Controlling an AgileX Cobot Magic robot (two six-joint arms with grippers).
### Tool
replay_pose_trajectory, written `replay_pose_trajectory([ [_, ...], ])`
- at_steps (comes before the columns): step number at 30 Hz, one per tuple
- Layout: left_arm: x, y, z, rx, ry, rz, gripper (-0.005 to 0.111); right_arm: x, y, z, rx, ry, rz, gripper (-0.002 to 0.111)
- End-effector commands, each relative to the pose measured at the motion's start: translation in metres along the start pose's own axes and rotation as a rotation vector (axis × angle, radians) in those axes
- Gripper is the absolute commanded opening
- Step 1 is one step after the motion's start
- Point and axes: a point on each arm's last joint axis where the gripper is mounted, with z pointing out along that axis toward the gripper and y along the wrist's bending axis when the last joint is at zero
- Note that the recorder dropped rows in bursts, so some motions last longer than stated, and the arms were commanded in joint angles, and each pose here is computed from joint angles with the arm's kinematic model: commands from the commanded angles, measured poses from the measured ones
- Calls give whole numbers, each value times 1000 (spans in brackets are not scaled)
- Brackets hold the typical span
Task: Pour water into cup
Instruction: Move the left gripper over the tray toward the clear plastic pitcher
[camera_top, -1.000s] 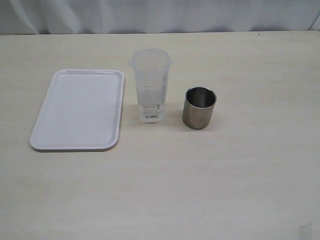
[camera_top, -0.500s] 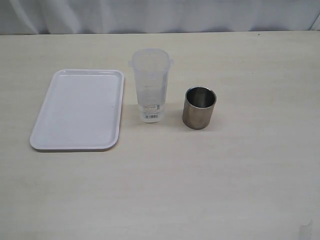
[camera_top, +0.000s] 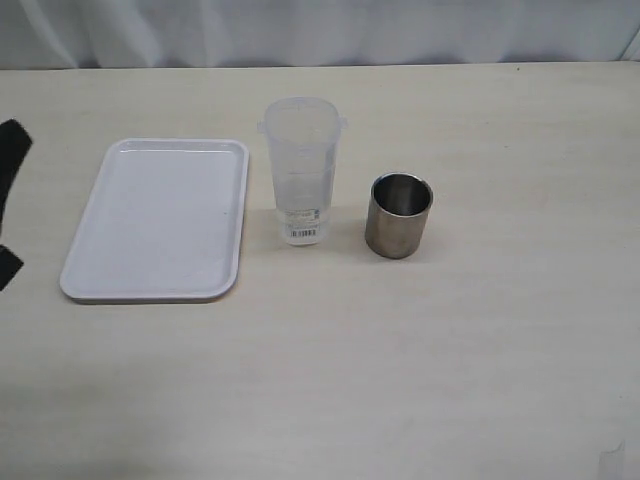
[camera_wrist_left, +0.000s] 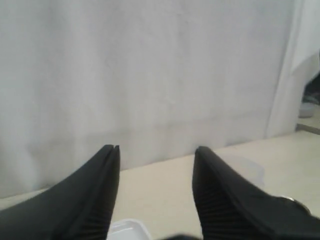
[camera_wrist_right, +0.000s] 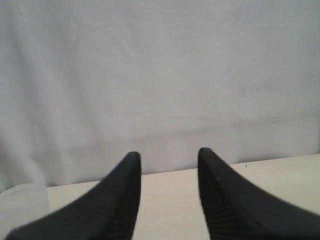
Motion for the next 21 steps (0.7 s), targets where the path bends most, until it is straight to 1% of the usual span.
replay_pose_trajectory([
  [1,13,0,34,165,77,-7,45,4,0,6,-10,26,0,68],
  [3,23,3,48,222,124,-8,45,6,0,8,-7,49,1,79],
  [4,27,4,55,248,140,-11,46,7,0,10,-7,56,2,82],
  [5,30,6,62,267,144,-14,50,8,0,11,-6,68,3,84],
  [9,43,10,83,341,165,-27,73,12,-1,16,-5,96,7,84],
  [11,49,11,91,384,186,-18,78,13,-1,18,-8,99,9,84],
  [14,59,10,103,466,220,0,78,15,1,22,-37,110,5,84],
  [16,67,7,111,489,239,7,78,16,4,24,-68,116,-1,84],
  [21,84,-9,131,580,234,83,78,20,4,27,-75,145,5,84],
])
